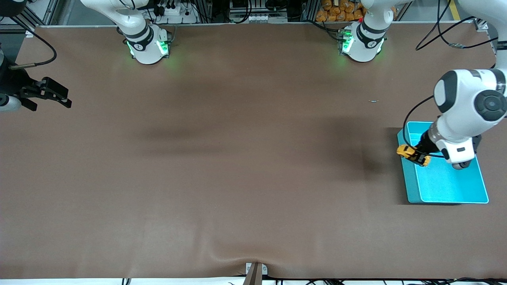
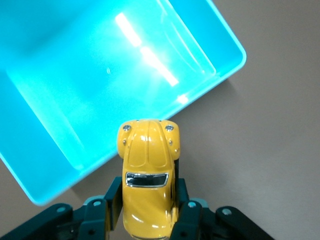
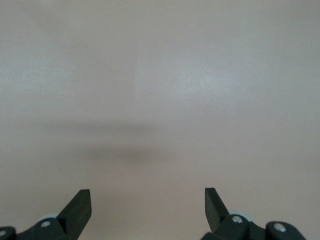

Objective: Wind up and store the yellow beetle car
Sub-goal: 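Lift the car with the left gripper and carry it over the box, then lower the car into the teal box and open the left gripper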

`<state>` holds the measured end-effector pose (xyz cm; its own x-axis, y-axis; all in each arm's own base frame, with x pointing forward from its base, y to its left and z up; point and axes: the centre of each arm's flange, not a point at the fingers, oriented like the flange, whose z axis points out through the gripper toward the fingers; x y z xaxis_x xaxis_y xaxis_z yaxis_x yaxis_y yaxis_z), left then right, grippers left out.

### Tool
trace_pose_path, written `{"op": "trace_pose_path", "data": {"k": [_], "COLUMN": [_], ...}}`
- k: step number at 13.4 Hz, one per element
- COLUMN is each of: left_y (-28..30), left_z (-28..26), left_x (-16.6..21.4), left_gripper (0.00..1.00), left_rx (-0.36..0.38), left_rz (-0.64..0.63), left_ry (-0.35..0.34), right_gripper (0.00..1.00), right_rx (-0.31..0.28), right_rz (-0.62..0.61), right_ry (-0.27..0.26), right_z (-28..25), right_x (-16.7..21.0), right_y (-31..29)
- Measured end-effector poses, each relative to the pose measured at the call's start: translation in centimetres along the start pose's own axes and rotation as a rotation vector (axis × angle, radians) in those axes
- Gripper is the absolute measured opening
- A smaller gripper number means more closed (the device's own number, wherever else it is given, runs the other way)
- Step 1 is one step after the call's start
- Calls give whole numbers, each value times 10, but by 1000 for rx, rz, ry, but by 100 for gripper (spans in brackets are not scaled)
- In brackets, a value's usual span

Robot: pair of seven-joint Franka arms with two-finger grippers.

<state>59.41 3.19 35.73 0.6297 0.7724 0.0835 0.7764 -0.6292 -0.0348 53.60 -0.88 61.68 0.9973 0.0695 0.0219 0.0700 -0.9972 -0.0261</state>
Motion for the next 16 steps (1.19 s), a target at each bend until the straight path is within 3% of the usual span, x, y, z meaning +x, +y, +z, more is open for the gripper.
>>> {"op": "trace_pose_path", "data": {"k": [9, 16], "left_y": [-29, -38], "left_z": [8, 47], "left_x": [82, 103], "left_gripper": [45, 45], "left_rx": [-2, 108], "left_rz": [416, 775], "left_ry": [-27, -76], "right_gripper": [100, 100], "right_rx": [0, -1], "right_rz": [-1, -3], "right_ry": [3, 7], "right_z": [0, -1], "right_x": [0, 1], "right_y": [-1, -2]}}
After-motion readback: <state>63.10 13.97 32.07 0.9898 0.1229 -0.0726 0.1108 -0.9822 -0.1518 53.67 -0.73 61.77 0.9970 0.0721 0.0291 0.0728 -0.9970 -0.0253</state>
